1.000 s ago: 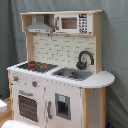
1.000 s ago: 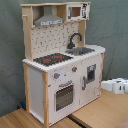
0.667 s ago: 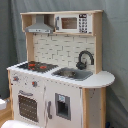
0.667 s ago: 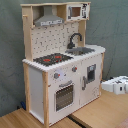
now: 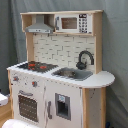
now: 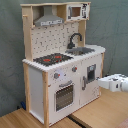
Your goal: Play with the kitchen
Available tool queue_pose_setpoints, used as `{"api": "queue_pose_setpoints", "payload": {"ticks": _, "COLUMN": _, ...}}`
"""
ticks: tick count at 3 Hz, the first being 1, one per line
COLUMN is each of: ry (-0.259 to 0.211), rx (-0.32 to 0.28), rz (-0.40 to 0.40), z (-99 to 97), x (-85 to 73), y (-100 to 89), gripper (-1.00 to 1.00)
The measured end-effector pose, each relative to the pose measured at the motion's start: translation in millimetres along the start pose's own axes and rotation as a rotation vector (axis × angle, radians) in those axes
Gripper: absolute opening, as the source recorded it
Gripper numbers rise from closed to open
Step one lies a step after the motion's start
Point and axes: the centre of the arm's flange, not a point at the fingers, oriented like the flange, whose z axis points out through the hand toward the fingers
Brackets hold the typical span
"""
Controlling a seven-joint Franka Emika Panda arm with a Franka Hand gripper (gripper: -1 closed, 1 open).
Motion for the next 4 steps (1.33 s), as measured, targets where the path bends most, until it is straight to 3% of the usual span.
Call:
{"api": "queue_pose_setpoints", "payload": {"ticks": 3, "ry": 0.032, "rx": -0.04, "rz": 0.114, "z": 44.1, "x": 39.8, "y": 3.9, "gripper": 1.0}}
{"api": "queue_pose_setpoints", "payload": {"ticks": 4, "ry": -0.006, "rx": 0.011, "rz": 0.053, "z": 70.9, "x": 17.3, "y": -7.7, "gripper": 1.0}}
